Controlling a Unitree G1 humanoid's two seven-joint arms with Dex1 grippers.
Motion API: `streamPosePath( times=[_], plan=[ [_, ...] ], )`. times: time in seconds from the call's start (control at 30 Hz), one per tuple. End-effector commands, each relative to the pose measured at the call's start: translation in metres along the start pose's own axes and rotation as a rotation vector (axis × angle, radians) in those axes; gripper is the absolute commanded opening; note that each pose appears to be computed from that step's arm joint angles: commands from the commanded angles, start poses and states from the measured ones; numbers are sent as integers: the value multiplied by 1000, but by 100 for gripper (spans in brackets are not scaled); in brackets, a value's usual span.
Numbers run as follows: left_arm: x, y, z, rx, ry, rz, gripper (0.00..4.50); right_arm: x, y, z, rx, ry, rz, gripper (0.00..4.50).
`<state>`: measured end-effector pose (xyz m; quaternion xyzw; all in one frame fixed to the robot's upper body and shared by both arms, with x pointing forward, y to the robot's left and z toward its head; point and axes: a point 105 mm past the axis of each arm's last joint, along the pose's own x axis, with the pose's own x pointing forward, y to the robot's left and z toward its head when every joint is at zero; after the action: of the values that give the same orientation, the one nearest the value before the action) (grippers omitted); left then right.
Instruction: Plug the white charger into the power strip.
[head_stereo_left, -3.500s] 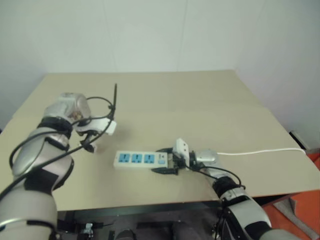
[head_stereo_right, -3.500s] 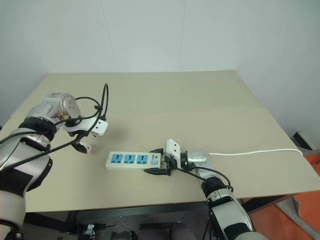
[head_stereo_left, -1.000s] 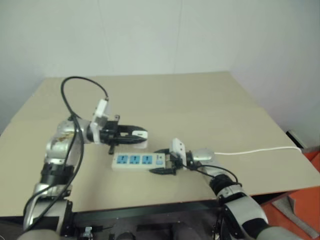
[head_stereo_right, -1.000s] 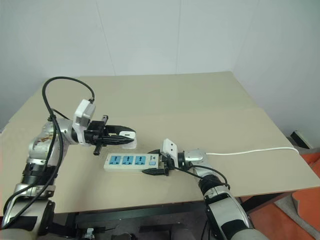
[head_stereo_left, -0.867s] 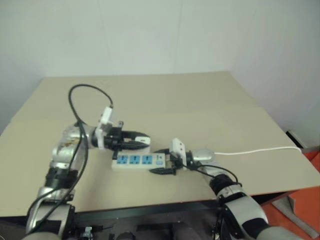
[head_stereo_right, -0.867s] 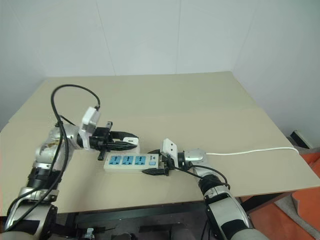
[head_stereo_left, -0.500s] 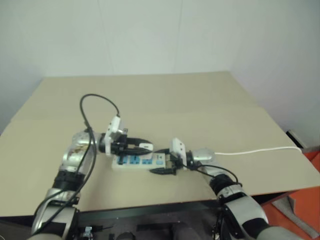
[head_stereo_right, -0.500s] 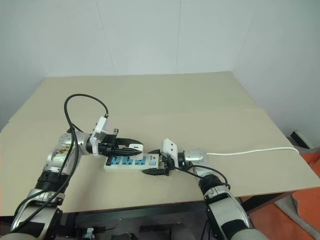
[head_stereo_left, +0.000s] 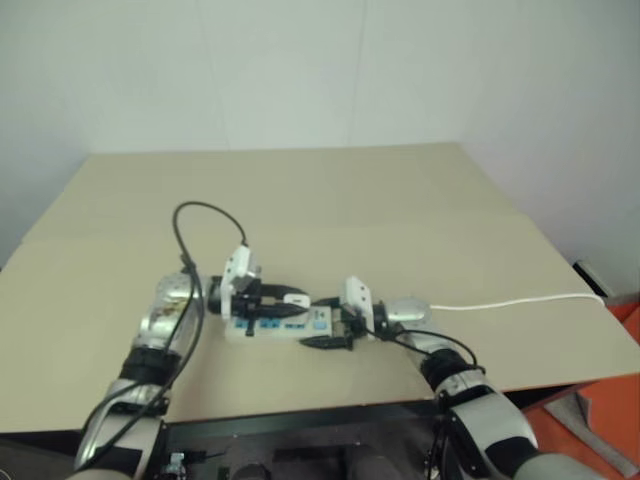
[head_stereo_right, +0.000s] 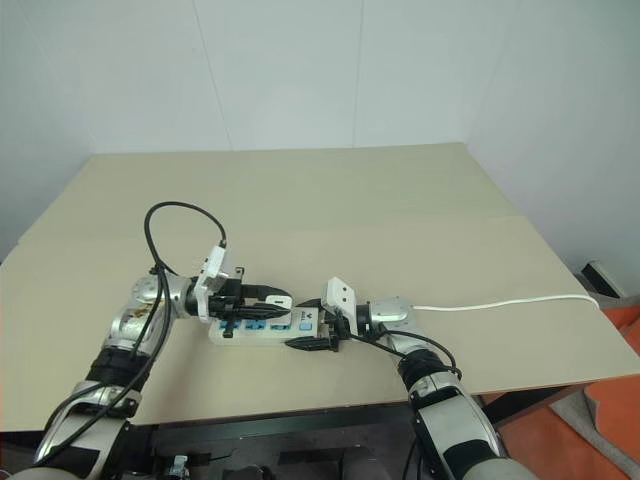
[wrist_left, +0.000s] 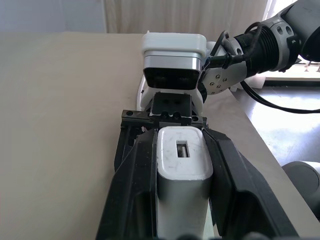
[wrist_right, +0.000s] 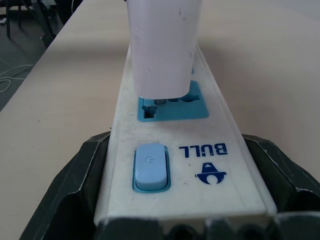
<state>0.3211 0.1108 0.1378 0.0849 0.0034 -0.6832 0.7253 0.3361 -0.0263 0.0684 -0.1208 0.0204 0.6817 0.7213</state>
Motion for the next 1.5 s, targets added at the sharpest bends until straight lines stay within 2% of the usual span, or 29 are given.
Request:
streamPosePath(
  times=[0.03, 0.5, 0.73, 1.23, 1.5],
  plan=[
    [3, -4, -2, 19, 8, -11, 102, -1, 17, -29, 75, 115, 66, 342],
    [-2, -9, -18, -29, 55, -18, 102, 1, 17, -28, 78, 112, 68, 342],
    [-8, -10, -33, -41, 95, 22, 102, 0, 18, -29, 79, 113, 68, 342],
    [-36, -10, -77, -194, 164, 137, 102, 0, 17, -28, 76, 118, 69, 342],
    [-25, -6, -77, -150, 187, 78, 102, 2, 18, -28, 75, 117, 76, 342]
  ],
)
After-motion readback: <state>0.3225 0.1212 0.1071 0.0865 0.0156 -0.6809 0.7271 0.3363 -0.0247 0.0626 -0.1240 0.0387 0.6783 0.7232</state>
